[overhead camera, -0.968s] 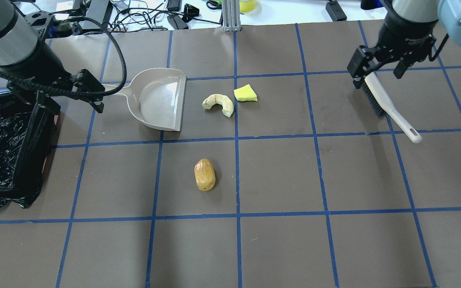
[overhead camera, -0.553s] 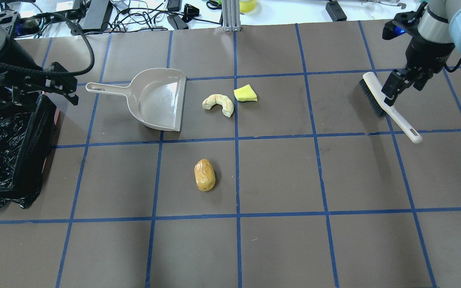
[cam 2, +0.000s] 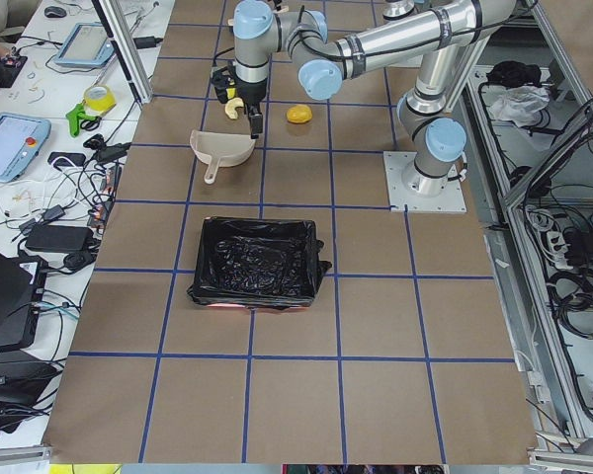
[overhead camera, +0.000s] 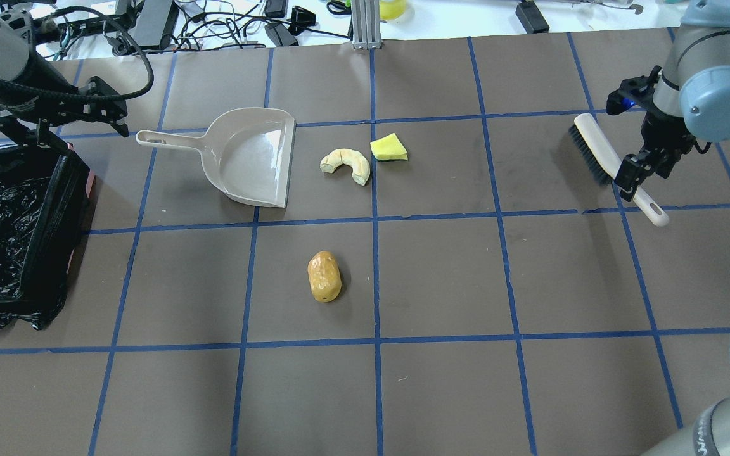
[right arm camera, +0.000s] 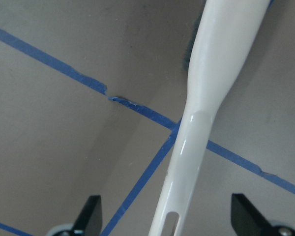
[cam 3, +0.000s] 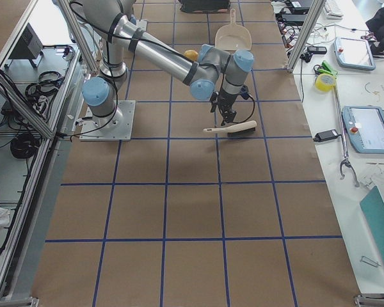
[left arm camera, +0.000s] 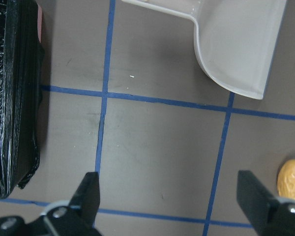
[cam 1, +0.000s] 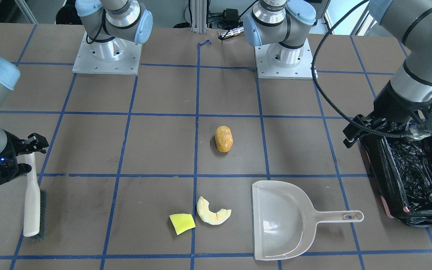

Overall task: Sweep and dump trash into bin
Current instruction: 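Lower the left gripper to the dustpan handle while the right descends to the brush, then grasp the dustpan handle with the left gripper while the right gripper grasps the white brush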

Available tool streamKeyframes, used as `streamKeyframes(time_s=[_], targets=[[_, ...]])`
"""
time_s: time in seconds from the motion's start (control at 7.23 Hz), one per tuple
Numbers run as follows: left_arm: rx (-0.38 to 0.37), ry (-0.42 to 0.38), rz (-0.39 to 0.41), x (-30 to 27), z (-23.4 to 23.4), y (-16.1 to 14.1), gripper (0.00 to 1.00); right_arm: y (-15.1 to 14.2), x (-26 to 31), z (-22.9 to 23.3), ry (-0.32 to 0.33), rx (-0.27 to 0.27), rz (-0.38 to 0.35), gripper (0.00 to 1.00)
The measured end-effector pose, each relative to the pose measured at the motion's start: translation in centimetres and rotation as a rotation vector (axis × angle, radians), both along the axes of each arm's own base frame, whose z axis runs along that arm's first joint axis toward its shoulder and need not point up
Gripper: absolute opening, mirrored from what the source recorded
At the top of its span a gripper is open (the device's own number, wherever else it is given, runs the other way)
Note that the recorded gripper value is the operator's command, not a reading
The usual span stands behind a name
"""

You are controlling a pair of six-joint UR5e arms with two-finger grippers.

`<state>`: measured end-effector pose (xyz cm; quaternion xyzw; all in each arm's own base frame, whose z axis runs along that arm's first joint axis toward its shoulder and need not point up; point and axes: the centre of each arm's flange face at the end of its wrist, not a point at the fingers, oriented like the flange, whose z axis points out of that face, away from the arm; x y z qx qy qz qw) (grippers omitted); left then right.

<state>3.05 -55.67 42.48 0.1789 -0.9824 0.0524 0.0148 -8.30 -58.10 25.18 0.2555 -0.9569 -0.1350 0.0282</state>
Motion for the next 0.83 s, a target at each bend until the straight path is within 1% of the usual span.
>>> streamKeyframes(time_s=[0.14, 0.28, 0.41, 0.55, 0.69, 0.83], targets=[[0.0, 0.015, 0.149, 0.2, -1.0, -0.6, 1.0, 0.5, -0.4, -1.7, 0.005, 0.02, -0.001, 0.78], [0.014, 0.04, 0.377, 0.5, -2.5, -1.2, 1.0, 0.9, -0.5, -2.5, 0.009, 0.028, -0.003, 0.71], [0.029, 0.06, 0.584, 0.7, -4.3, -1.8, 1.0, 1.0, -0.6, -2.8, 0.012, 0.03, -0.006, 0.61], [0.036, 0.073, 0.737, 0.9, -6.2, -2.6, 0.99, 1.0, -0.7, -2.9, 0.014, 0.029, -0.009, 0.55], [0.042, 0.082, 0.877, 1.3, -8.0, -3.7, 0.86, 1.0, -0.7, -2.9, 0.018, 0.026, -0.017, 0.55], [0.019, 0.095, 0.988, 1.7, -9.5, -5.0, 0.83, 1.0, -0.7, -2.8, 0.024, 0.022, -0.034, 0.54]])
